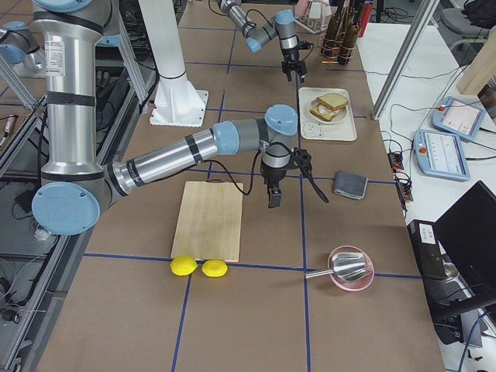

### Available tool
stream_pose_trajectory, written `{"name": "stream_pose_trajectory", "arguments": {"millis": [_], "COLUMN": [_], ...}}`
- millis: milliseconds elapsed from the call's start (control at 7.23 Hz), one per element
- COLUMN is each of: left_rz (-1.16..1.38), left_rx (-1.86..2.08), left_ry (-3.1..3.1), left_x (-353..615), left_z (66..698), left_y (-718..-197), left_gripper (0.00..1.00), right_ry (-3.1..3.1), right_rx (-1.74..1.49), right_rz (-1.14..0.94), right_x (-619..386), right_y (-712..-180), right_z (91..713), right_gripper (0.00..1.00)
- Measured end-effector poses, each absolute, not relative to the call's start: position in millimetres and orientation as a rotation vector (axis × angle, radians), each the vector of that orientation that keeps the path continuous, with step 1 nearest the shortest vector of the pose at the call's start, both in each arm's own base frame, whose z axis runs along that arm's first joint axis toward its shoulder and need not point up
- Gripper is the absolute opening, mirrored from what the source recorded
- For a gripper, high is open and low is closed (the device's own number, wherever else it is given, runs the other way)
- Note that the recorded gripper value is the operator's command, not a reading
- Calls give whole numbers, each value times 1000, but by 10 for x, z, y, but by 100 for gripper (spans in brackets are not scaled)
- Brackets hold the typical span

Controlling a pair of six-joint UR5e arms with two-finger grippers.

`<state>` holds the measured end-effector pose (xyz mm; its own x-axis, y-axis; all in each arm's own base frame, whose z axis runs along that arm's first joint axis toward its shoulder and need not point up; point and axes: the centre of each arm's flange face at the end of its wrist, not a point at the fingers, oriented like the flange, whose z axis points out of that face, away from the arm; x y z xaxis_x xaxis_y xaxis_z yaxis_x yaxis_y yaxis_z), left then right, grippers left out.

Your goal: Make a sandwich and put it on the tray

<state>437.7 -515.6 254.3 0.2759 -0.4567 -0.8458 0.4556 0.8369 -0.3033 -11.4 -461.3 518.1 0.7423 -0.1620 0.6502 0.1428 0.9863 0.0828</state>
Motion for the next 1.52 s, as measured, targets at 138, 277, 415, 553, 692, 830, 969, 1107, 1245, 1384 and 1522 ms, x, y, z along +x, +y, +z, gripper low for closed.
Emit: {"name": "stream_pose_trajectory", "arguments": {"millis": [138, 277, 415, 553, 692, 830, 969, 1107, 1245, 1384, 1522], "left_rz": [-511, -427, -349, -262, -175, -99, -25, 35, 76, 112, 156], "left_rx": [75, 137, 179, 196, 199, 199, 197, 194, 183, 165, 155], "left_ry": [1072, 995, 920, 858, 814, 785, 768, 762, 760, 754, 740], "left_x": [4048, 3719, 3406, 3114, 2763, 2351, 1885, 1385, 879, 418, 10], "left_z": [2499, 2497, 2554, 2709, 2991, 3320, 3678, 4051, 4480, 4978, 5470], "left_y": [-5072, -5072, -5135, -5215, -5300, -5370, -5415, -5423, -5367, -5245, -5106], "left_gripper": [100, 100, 100, 100, 100, 100, 100, 100, 100, 100, 100], "right_ry": [-714, -718, -729, -738, -741, -743, -744, -748, -761, -794, -827], "right_rx": [35, 41, 44, 44, 43, 38, 26, 12, 1, -10, -21], "right_rz": [-194, -216, -218, -203, -177, -155, -136, -110, -89, -75, -65], "right_x": [111, 336, 500, 580, 612, 621, 621, 620, 610, 589, 569], "right_y": [-4633, -4636, -4625, -4623, -4639, -4637, -4621, -4623, -4628, -4628, -4632], "right_z": [5403, 5619, 5764, 5810, 5792, 5783, 5806, 5830, 5842, 5866, 5901], "right_gripper": [100, 100, 100, 100, 100, 100, 100, 100, 100, 100, 100]}}
